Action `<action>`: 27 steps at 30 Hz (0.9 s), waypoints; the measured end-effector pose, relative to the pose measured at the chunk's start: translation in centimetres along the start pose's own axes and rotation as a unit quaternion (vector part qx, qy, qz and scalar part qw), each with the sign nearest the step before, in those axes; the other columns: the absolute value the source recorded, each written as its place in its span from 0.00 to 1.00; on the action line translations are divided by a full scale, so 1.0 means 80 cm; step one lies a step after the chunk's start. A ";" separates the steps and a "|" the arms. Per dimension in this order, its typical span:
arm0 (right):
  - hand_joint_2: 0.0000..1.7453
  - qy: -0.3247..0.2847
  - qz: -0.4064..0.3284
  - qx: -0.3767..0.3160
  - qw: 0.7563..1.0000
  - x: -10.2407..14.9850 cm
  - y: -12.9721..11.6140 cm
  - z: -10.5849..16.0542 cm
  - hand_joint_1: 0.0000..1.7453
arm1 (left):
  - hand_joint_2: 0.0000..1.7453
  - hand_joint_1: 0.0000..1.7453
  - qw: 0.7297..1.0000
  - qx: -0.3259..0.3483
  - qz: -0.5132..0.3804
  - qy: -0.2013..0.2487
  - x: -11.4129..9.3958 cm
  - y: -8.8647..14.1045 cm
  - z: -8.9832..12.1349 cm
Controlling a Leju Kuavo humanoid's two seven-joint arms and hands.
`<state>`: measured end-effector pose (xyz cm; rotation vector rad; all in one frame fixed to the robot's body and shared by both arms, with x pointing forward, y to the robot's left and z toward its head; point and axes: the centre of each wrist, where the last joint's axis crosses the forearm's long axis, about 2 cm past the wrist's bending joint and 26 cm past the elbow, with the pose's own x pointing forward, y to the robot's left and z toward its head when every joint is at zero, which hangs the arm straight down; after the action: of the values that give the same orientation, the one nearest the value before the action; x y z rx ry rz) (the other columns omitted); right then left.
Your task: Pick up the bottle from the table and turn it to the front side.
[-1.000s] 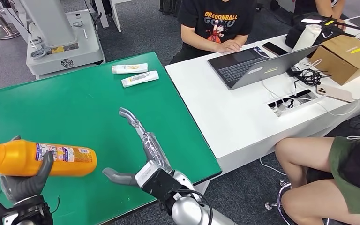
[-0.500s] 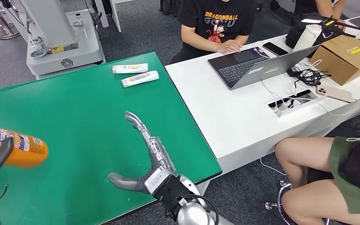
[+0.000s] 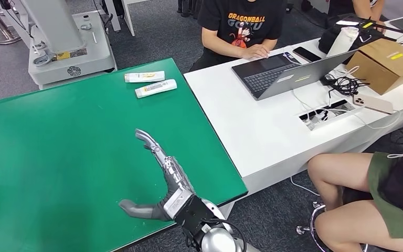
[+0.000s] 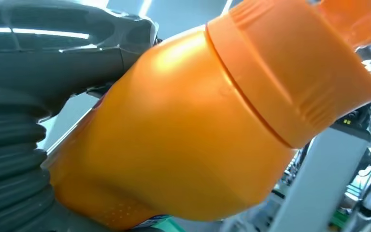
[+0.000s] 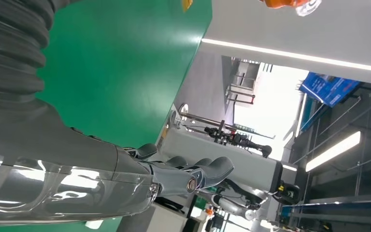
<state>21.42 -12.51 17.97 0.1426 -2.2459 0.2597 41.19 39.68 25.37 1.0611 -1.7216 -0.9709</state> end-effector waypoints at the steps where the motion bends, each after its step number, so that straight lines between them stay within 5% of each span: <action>1: 1.00 0.000 -0.002 0.002 1.000 0.000 0.000 0.000 0.00 | 1.00 1.00 1.000 -0.004 -0.028 0.004 -0.007 0.004 0.002; 9: 1.00 0.000 -0.013 0.008 1.000 0.006 0.004 0.007 0.00 | 1.00 1.00 0.973 -0.044 -0.226 0.021 -0.057 0.041 0.021; 16: 1.00 0.002 -0.021 0.008 1.000 0.010 0.006 0.009 0.00 | 1.00 1.00 0.959 -0.086 -0.271 0.013 -0.078 0.056 0.031; 27: 1.00 0.002 -0.038 0.020 0.999 0.018 0.007 -0.002 0.00 | 1.00 1.00 0.945 -0.191 -0.259 -0.051 -0.087 0.014 0.067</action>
<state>20.52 -11.93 19.06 0.2473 -2.2274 0.2629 37.73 47.43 22.79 1.2380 -1.2675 -1.6393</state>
